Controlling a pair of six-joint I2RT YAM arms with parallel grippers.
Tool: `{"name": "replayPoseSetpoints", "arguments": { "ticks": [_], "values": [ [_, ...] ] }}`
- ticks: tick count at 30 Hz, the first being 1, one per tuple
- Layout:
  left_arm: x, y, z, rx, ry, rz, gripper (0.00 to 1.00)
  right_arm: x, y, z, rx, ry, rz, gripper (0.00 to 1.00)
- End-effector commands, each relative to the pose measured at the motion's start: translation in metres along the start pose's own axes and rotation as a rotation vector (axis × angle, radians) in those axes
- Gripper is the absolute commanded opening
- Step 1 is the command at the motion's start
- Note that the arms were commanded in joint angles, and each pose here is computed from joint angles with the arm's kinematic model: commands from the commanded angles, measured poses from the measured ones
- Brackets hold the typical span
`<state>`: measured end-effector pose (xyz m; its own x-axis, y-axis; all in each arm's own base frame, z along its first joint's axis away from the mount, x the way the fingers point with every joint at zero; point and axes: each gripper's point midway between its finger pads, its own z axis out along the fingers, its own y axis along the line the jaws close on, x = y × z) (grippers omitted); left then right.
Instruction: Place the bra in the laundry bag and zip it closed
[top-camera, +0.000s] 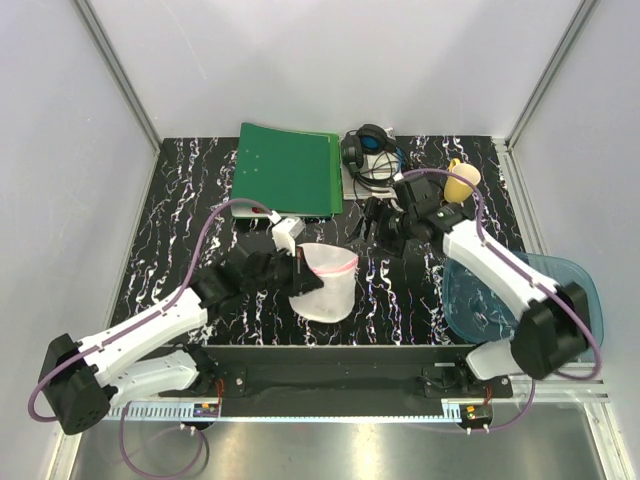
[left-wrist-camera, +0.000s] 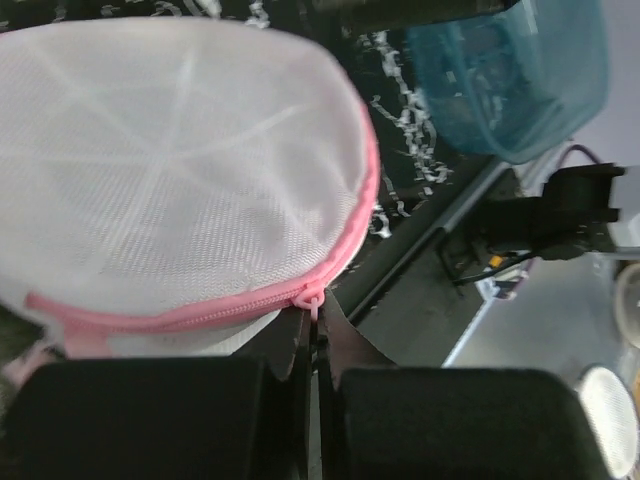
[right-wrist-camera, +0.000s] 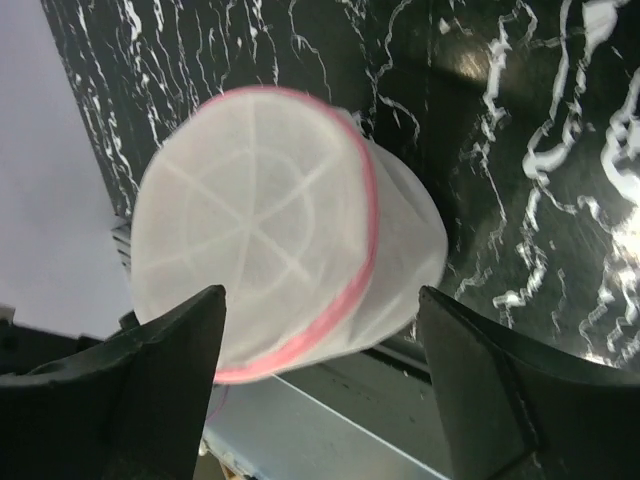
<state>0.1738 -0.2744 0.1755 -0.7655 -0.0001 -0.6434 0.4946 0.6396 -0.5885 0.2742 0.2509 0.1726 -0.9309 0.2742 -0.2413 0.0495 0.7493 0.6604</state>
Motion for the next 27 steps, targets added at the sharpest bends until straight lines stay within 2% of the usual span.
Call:
{"name": "replayPoseSetpoints", "arguments": {
  "ticks": [1, 3, 6, 9, 12, 13, 15, 17, 18, 19, 20, 22, 27],
  "values": [
    [-0.019, -0.049, 0.011, 0.198, -0.071, -0.013, 0.00, 0.019, -0.017, -0.047, 0.151, -0.122, -0.018, 0.86],
    [-0.019, -0.055, 0.018, 0.213, -0.064, -0.017, 0.00, 0.041, -0.022, -0.053, 0.171, -0.111, -0.016, 0.87],
    [-0.012, -0.062, 0.025, 0.226, -0.037, -0.005, 0.00, 0.064, -0.014, -0.050, 0.091, -0.089, 0.118, 0.86],
    [-0.006, -0.066, 0.027, 0.228, -0.026, 0.005, 0.00, 0.062, 0.014, -0.041, -0.076, -0.118, 0.326, 0.81],
    [-0.004, -0.067, 0.028, 0.229, -0.023, 0.003, 0.00, 0.060, 0.028, -0.031, -0.154, -0.102, 0.433, 0.75],
    [-0.004, -0.067, 0.028, 0.228, -0.024, 0.003, 0.00, 0.060, 0.029, -0.026, -0.162, -0.096, 0.455, 0.68],
    [-0.002, -0.069, 0.028, 0.233, -0.019, 0.011, 0.00, 0.056, 0.030, -0.021, -0.173, -0.109, 0.488, 0.63],
    [0.001, -0.070, 0.028, 0.238, -0.010, 0.016, 0.00, 0.046, 0.027, -0.017, -0.155, -0.153, 0.495, 0.53],
    [0.003, -0.067, 0.028, 0.227, 0.004, 0.015, 0.00, 0.042, 0.025, -0.017, -0.150, -0.169, 0.469, 0.43],
    [0.000, -0.069, 0.027, 0.226, 0.001, 0.023, 0.00, 0.040, 0.022, -0.015, -0.140, -0.176, 0.462, 0.28],
    [0.001, -0.061, 0.027, 0.187, 0.016, 0.036, 0.00, 0.035, 0.016, -0.014, -0.134, -0.175, 0.471, 0.00],
    [0.008, -0.034, 0.022, 0.071, 0.067, 0.021, 0.00, 0.031, 0.004, -0.010, -0.119, -0.150, 0.483, 0.00],
    [-0.002, 0.023, -0.005, -0.079, 0.007, -0.034, 0.00, 0.020, 0.000, -0.013, -0.191, -0.095, 0.384, 0.00]
  ]
}}
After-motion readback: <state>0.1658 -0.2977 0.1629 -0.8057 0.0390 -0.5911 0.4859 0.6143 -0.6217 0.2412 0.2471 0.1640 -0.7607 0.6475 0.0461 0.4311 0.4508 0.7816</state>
